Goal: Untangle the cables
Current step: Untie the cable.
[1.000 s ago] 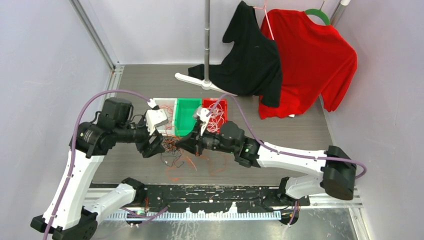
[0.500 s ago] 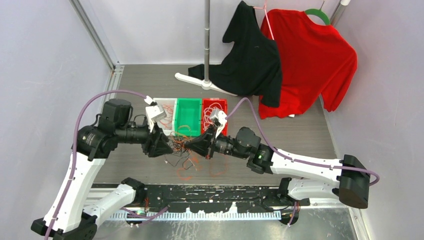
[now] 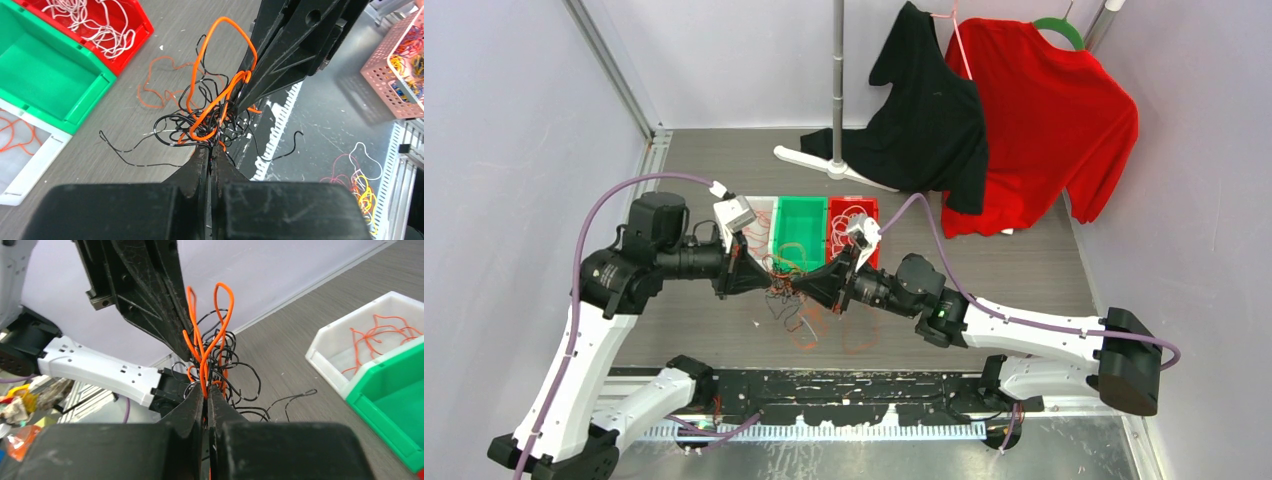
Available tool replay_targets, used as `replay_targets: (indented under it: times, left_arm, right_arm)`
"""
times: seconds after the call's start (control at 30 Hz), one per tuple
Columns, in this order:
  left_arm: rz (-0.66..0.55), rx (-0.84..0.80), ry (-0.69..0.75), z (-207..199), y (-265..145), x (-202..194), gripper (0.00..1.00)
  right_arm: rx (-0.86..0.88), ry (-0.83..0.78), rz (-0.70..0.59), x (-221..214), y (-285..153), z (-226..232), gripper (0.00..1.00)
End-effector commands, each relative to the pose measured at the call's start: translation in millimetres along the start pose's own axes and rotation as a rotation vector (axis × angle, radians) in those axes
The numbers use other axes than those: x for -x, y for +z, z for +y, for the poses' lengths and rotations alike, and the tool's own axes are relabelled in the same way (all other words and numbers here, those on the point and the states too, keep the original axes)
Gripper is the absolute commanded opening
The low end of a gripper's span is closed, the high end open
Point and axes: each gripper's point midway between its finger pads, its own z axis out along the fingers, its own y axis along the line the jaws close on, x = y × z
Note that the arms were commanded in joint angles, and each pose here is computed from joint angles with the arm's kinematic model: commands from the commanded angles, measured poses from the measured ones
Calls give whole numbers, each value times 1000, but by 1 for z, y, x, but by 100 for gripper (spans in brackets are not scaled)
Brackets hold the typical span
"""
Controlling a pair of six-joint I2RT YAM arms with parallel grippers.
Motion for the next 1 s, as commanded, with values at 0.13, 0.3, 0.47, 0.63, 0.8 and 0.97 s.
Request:
replay_targets:
  times: [0.13,0.3,0.47,0.63,0.8,0.97]
  left_arm:
    - [-42,92,99,8,-14,17,0]
    - [-18,6,38,-7,-11,10,0]
    - [-29,72,16,5,-9,10,0]
    - [-65,214,-47,32,-7,8,0]
    - [-87,288,-117,45,-4,3,0]
    - [-92,275,-161,43,-1,2,0]
  right_arm:
    - [-285,-42,-38,19,-5,-45,26]
    - [-363,-65,-54,22,0,-54,41]
    - [-233,-57,-48,15,8,-24,49]
    - [-281,-29,-84,18,-9,-26,54]
    - [-355,-27,-123,22,-28,-30,57]
    - [-332,-41,-110,18,-23,-23,59]
